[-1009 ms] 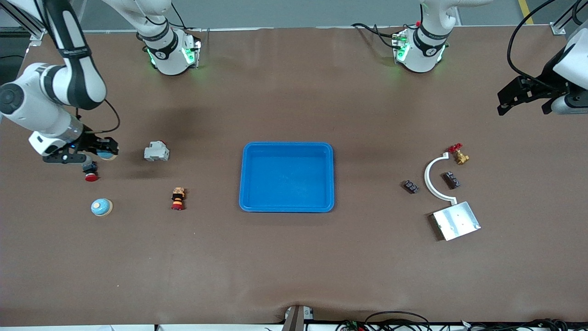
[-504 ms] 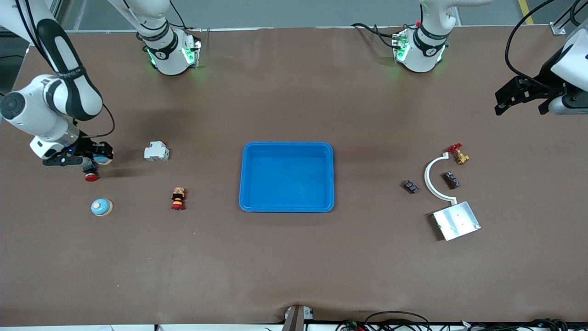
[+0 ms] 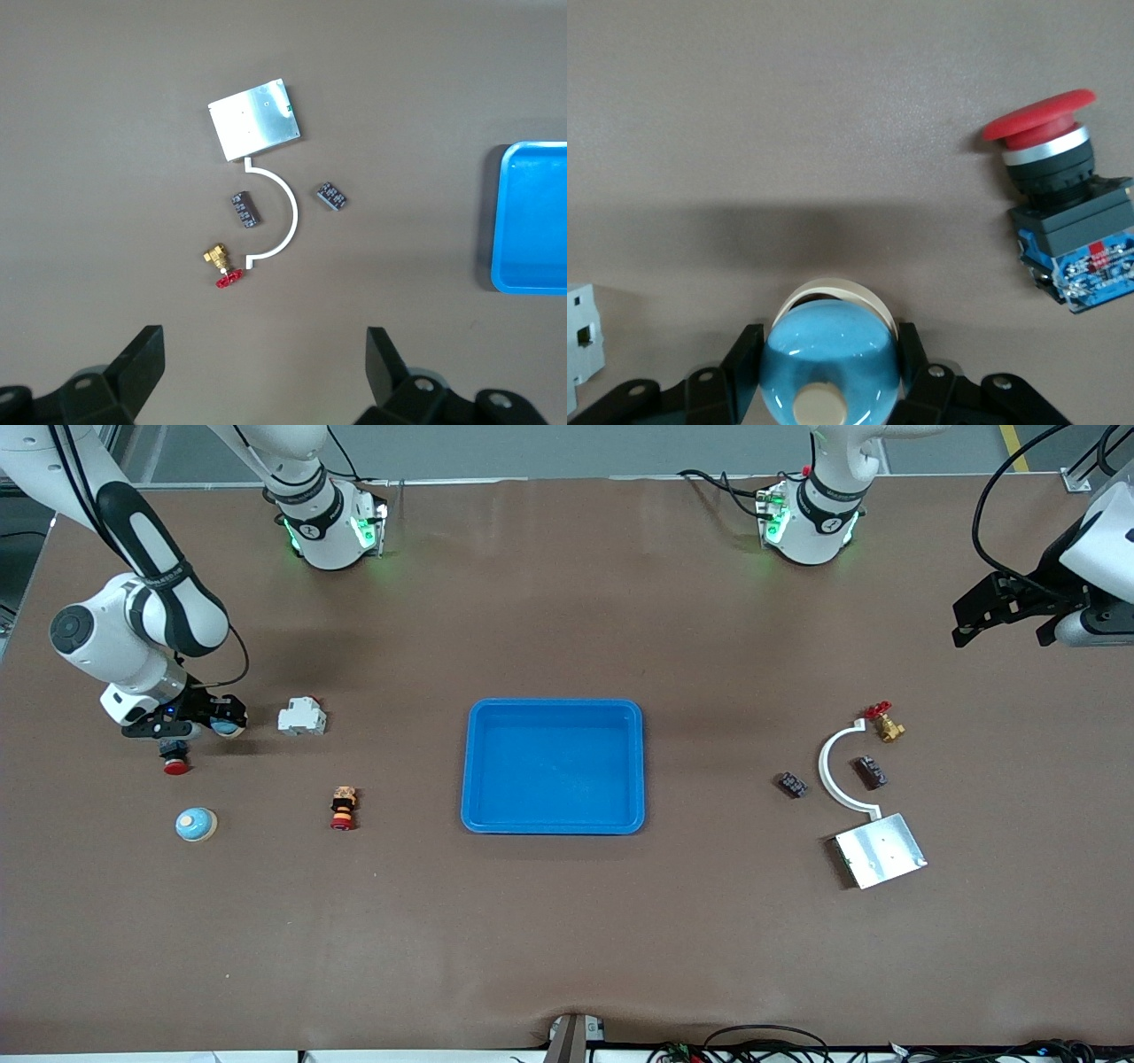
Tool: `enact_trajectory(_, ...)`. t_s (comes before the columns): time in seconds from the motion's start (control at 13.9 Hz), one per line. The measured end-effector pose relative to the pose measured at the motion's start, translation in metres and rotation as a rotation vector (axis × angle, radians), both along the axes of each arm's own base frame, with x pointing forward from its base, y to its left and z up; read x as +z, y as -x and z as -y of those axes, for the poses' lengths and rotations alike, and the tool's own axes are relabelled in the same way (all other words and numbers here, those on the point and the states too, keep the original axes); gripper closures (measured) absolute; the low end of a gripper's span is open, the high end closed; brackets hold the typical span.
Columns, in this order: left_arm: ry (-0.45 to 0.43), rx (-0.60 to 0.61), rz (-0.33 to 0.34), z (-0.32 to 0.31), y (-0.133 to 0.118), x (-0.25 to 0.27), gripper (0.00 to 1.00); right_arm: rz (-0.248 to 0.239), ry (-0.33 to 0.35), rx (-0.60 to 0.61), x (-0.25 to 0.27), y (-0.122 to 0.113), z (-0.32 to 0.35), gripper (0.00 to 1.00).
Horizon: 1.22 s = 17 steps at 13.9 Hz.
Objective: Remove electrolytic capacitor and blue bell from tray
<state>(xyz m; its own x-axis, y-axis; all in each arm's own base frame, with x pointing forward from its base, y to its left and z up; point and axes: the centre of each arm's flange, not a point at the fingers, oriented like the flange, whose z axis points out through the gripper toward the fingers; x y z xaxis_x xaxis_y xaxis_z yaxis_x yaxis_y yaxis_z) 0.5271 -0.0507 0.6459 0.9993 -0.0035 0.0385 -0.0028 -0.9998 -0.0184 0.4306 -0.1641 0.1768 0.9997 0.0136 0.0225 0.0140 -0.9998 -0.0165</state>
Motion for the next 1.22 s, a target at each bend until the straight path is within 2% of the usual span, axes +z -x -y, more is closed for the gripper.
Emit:
enact_trajectory(0.43,-0.001,0.022,-0.001,0.022,0.003,-0.001,0.00,0.011,0.003,-0.001,0.000,0.002,-0.001,0.34)
enact_trajectory(0.72,-0.001,0.027,-0.008,0.019,0.003,-0.002,0.00,0.002,-0.002,-0.002,-0.003,0.005,-0.005,0.00)
enact_trajectory(0.79,-0.001,0.027,-0.008,0.019,0.003,-0.002,0.00,0.004,-0.002,-0.009,-0.003,0.004,-0.008,0.00)
enact_trajectory(1.01,-0.001,0.029,-0.009,0.018,0.003,-0.002,0.00,0.034,0.006,-0.011,0.007,-0.011,-0.026,0.00)
enact_trajectory(1.22,-0.002,0.030,-0.010,0.017,0.003,-0.002,0.00,0.058,0.012,0.008,0.035,-0.048,-0.033,0.00)
